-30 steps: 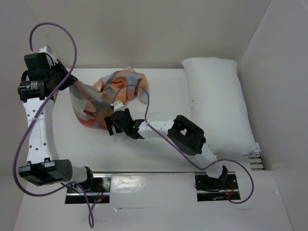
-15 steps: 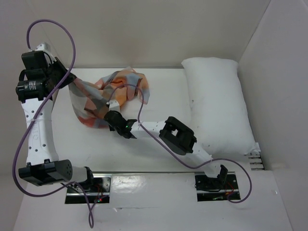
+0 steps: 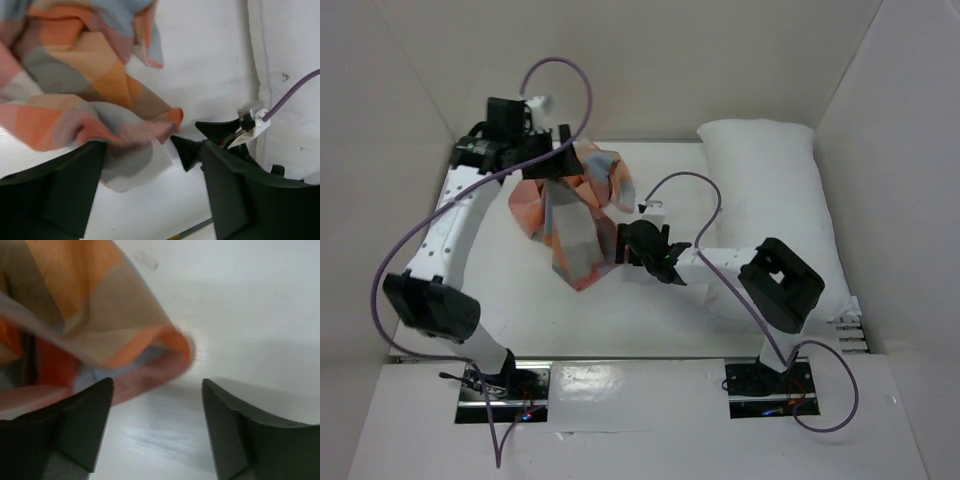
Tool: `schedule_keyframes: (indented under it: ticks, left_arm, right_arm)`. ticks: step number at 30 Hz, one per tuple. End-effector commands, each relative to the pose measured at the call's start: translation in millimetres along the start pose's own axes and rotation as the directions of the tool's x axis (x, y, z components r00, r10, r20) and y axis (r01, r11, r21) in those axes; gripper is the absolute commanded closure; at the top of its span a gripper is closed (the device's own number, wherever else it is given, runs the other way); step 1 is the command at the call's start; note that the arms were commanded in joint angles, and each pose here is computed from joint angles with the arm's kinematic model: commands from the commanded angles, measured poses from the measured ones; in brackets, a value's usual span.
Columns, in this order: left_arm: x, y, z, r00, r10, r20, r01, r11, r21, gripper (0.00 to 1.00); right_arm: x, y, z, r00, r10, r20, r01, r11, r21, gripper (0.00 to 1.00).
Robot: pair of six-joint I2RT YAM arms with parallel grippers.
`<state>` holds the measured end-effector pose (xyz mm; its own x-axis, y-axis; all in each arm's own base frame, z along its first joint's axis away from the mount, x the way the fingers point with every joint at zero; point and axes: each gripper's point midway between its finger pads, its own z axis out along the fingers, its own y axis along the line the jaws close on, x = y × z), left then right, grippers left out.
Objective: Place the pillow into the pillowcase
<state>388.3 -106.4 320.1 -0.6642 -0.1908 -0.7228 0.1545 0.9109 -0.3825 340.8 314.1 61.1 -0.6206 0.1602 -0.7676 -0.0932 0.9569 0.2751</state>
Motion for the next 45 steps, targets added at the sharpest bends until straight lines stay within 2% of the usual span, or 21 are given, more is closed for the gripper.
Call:
schedule_keyframes:
  ticks: [1,3,7,10,11,12,14,15,17,18,19,20,22,23,24,27,28,38,43,44,45]
  left_arm:
    - [18,-28,30,0.986,0.127,-0.111,-0.123,0.991,0.044,0.07]
    - [14,-32,33,0.980,0.165,-0.109,-0.167,0.986,-0.011,0.00]
    - [-7,5,6,0.985,0.170,-0.028,-0.172,0.956,-0.239,0.00]
    - [-11,31,-24,0.994,0.092,0.065,-0.063,0.934,-0.353,0.26]
    - [-7,36,-30,0.994,0.067,0.086,-0.031,0.930,-0.365,0.62]
    - [8,39,-35,0.995,0.012,0.099,0.024,0.936,-0.351,0.77]
    - [33,31,-30,0.998,-0.010,0.065,0.028,0.962,-0.273,0.99]
    - [51,23,-23,0.999,-0.010,0.034,0.017,0.977,-0.214,1.00]
    - [108,18,4,0.997,-0.032,-0.070,0.023,0.992,-0.128,0.99]
    - [128,14,9,0.994,-0.033,-0.105,0.021,0.993,-0.115,0.92]
    - [163,19,15,0.980,-0.081,-0.182,0.058,0.990,-0.129,0.75]
    - [173,16,23,0.979,-0.090,-0.185,0.069,0.991,-0.118,0.63]
    - [214,16,30,0.969,-0.111,-0.220,0.084,0.988,-0.128,0.26]
    - [223,14,32,0.964,-0.165,-0.208,0.141,0.982,-0.127,0.15]
    - [221,8,38,0.970,-0.184,-0.158,0.171,0.981,-0.091,0.12]
    - [239,19,39,0.951,-0.297,-0.091,0.287,0.952,-0.104,0.13]
    - [234,15,43,0.948,-0.316,-0.046,0.312,0.948,-0.068,0.13]
    - [270,18,74,0.910,-0.403,-0.100,0.400,0.915,-0.044,0.10]
    - [270,29,92,0.911,-0.404,-0.081,0.396,0.913,-0.096,0.22]
    - [270,31,95,0.912,-0.403,-0.074,0.395,0.913,-0.106,0.25]
    - [276,37,99,0.911,-0.405,-0.082,0.392,0.910,-0.134,0.27]
  right_arm:
    - [-4,8,-23,1.000,0.004,0.013,-0.004,0.999,-0.039,0.10]
    - [-23,9,-39,0.999,-0.010,0.050,0.013,0.999,-0.052,0.08]
    - [-61,14,-61,0.993,-0.042,0.110,0.051,0.995,-0.086,0.08]
    - [-74,22,-70,0.986,-0.105,0.129,0.121,0.986,-0.118,0.12]
    - [-77,25,-74,0.985,-0.120,0.127,0.137,0.981,-0.134,0.14]
    - [-83,28,-75,0.981,-0.141,0.135,0.161,0.976,-0.149,0.17]
    - [-90,31,-76,0.982,-0.143,0.123,0.164,0.970,-0.181,0.25]
    - [-87,29,-73,0.983,-0.161,0.092,0.176,0.966,-0.189,0.30]
    - [-105,33,-70,0.988,-0.144,0.062,0.155,0.961,-0.228,0.52]
    - [-95,28,-62,0.986,-0.165,0.002,0.161,0.964,-0.211,0.59]
    - [-103,23,-57,0.990,-0.144,-0.010,0.139,0.970,-0.197,0.64]
    - [-115,35,-59,0.991,-0.133,-0.010,0.126,0.961,-0.245,0.62]
    - [-116,38,-43,0.988,-0.144,-0.052,0.127,0.960,-0.250,0.52]
    - [-141,55,-43,0.990,-0.140,-0.019,0.128,0.947,-0.293,0.45]
    - [-124,54,-23,0.983,-0.162,-0.090,0.132,0.953,-0.272,0.30]
    - [-146,75,-2,0.983,-0.164,-0.079,0.133,0.945,-0.299,0.30]
    - [-129,77,19,0.977,-0.169,-0.131,0.123,0.945,-0.302,0.30]
    - [-123,95,99,0.977,-0.146,-0.159,0.099,0.958,-0.271,0.30]
    - [-120,96,113,0.977,-0.131,-0.166,0.080,0.956,-0.283,0.47]
    - [-122,100,113,0.980,-0.120,-0.158,0.068,0.951,-0.301,0.67]
    - [-121,102,112,0.979,-0.122,-0.163,0.066,0.948,-0.311,0.77]
